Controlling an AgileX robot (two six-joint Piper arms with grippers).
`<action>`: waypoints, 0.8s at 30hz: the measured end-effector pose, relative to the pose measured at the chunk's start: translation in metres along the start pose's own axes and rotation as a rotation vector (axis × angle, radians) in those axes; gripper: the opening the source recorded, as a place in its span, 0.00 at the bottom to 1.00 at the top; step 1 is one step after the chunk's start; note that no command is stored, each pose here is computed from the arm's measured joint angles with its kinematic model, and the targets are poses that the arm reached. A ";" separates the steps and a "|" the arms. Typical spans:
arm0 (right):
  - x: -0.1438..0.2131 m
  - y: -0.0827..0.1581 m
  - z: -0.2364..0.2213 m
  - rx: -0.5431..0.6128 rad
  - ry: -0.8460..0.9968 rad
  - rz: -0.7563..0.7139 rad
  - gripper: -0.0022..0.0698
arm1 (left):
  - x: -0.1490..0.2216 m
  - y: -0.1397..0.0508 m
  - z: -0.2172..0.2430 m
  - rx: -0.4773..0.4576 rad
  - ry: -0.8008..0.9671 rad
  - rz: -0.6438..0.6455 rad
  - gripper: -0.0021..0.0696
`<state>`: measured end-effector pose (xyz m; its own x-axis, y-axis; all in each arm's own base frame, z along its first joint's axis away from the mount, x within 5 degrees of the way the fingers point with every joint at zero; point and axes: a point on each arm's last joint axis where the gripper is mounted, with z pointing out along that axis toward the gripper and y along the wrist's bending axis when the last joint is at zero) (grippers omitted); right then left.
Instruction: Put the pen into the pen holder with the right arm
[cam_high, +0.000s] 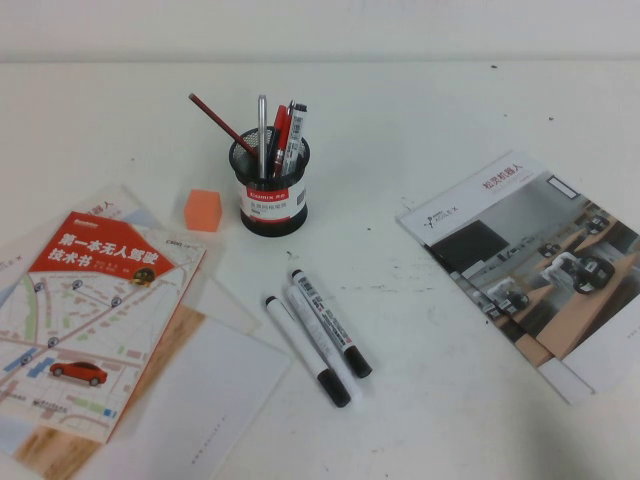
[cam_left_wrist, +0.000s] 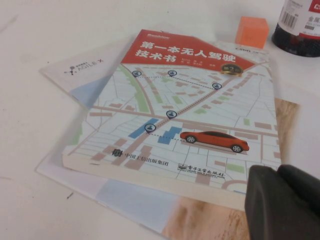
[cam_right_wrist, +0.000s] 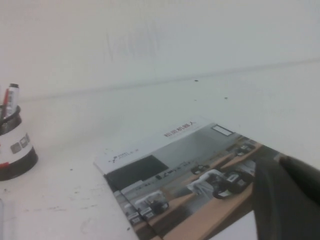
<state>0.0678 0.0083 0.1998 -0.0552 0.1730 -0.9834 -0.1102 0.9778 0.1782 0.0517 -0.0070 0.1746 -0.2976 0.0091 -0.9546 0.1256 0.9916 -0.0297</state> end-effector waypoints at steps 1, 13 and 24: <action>0.000 0.000 0.000 0.006 0.000 0.000 0.00 | 0.000 0.000 0.000 0.000 0.000 0.000 0.03; 0.007 -0.003 -0.004 0.034 0.065 -0.024 0.00 | 0.000 0.000 0.000 0.000 0.000 0.000 0.03; 0.025 -0.005 -0.014 0.042 0.226 -0.055 0.00 | 0.000 0.000 0.000 0.000 0.000 0.000 0.03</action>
<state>0.0535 0.0063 0.1744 -0.2717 0.0931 -0.9579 -0.0780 0.9899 0.1183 0.0517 -0.0070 0.1746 -0.2976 0.0091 -0.9546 0.1256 0.9916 -0.0297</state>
